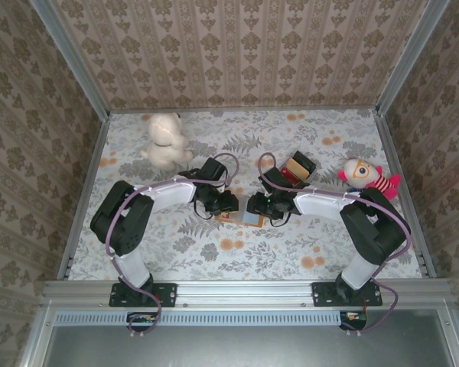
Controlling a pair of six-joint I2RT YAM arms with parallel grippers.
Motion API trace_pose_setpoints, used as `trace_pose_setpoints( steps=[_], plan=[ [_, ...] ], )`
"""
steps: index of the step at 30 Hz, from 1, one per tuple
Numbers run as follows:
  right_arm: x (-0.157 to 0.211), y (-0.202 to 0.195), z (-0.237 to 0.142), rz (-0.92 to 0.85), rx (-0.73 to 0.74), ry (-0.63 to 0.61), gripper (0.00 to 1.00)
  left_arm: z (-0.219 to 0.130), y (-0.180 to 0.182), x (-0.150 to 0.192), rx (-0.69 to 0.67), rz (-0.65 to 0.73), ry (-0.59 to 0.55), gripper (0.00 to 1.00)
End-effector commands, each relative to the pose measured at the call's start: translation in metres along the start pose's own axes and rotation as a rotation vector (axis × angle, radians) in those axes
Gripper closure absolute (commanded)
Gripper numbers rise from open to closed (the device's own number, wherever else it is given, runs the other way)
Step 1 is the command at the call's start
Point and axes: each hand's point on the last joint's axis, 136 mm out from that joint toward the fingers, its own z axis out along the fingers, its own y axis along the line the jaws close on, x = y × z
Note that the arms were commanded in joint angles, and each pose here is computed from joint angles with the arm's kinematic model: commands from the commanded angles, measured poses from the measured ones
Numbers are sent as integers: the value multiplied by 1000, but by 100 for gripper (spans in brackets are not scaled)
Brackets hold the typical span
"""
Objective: Take the credit cards out of the card holder
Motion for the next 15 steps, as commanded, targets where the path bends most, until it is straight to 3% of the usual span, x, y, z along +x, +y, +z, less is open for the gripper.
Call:
trace_pose_setpoints(
  steps=[1, 9, 15],
  plan=[
    [5, -4, 1, 0, 14, 22, 52, -1, -21, -4, 70, 54, 1, 71],
    [-18, -10, -42, 3, 46, -175, 52, 1, -57, -6, 206, 119, -11, 65],
    [-28, -27, -76, 41, 92, -316, 49, 13, -74, -6, 229, 147, 5, 63]
  ],
)
